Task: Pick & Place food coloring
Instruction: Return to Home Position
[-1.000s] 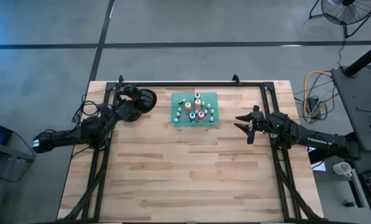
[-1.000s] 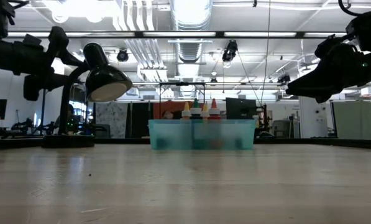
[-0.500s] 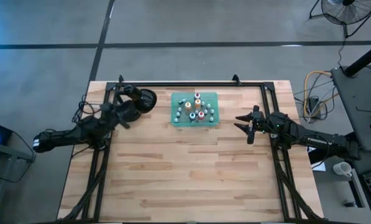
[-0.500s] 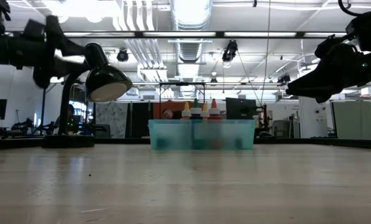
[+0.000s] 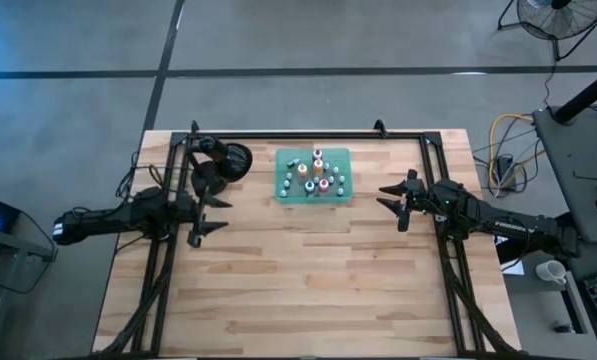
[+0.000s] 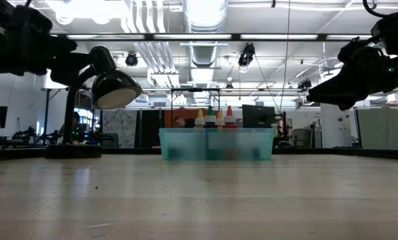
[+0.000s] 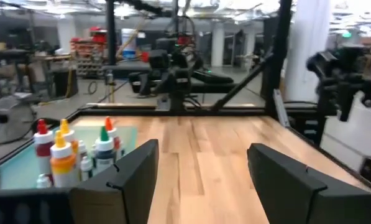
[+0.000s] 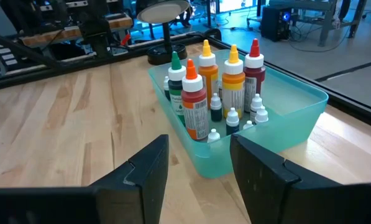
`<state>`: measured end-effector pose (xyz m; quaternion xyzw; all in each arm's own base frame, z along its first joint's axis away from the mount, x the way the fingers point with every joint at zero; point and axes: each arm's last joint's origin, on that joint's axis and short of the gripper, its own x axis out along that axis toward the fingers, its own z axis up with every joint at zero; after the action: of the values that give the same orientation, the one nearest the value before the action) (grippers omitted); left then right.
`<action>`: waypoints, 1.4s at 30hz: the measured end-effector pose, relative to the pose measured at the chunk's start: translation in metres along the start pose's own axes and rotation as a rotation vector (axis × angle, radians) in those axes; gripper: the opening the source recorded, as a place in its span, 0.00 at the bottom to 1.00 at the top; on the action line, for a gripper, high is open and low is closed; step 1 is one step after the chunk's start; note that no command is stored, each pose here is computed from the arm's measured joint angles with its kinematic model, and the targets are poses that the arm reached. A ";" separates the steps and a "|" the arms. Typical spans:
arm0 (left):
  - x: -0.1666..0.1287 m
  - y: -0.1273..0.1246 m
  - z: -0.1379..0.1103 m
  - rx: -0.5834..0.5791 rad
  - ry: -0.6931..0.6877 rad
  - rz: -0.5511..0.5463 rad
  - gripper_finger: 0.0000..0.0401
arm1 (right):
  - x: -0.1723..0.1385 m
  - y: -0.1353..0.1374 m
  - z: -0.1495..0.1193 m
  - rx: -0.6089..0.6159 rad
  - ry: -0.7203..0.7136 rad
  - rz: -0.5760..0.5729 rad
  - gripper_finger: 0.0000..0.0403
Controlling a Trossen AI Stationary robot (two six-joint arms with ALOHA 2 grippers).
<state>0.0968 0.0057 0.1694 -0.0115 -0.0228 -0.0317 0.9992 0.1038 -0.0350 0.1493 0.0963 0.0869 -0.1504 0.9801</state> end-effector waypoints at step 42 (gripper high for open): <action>0.001 0.002 -0.002 -0.138 0.016 0.055 0.55 | 0.000 0.000 0.000 0.000 0.000 0.000 0.41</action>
<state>0.0979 0.0075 0.1677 -0.0809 -0.0122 -0.0058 0.9966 0.1038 -0.0350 0.1493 0.0963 0.0869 -0.1502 0.9801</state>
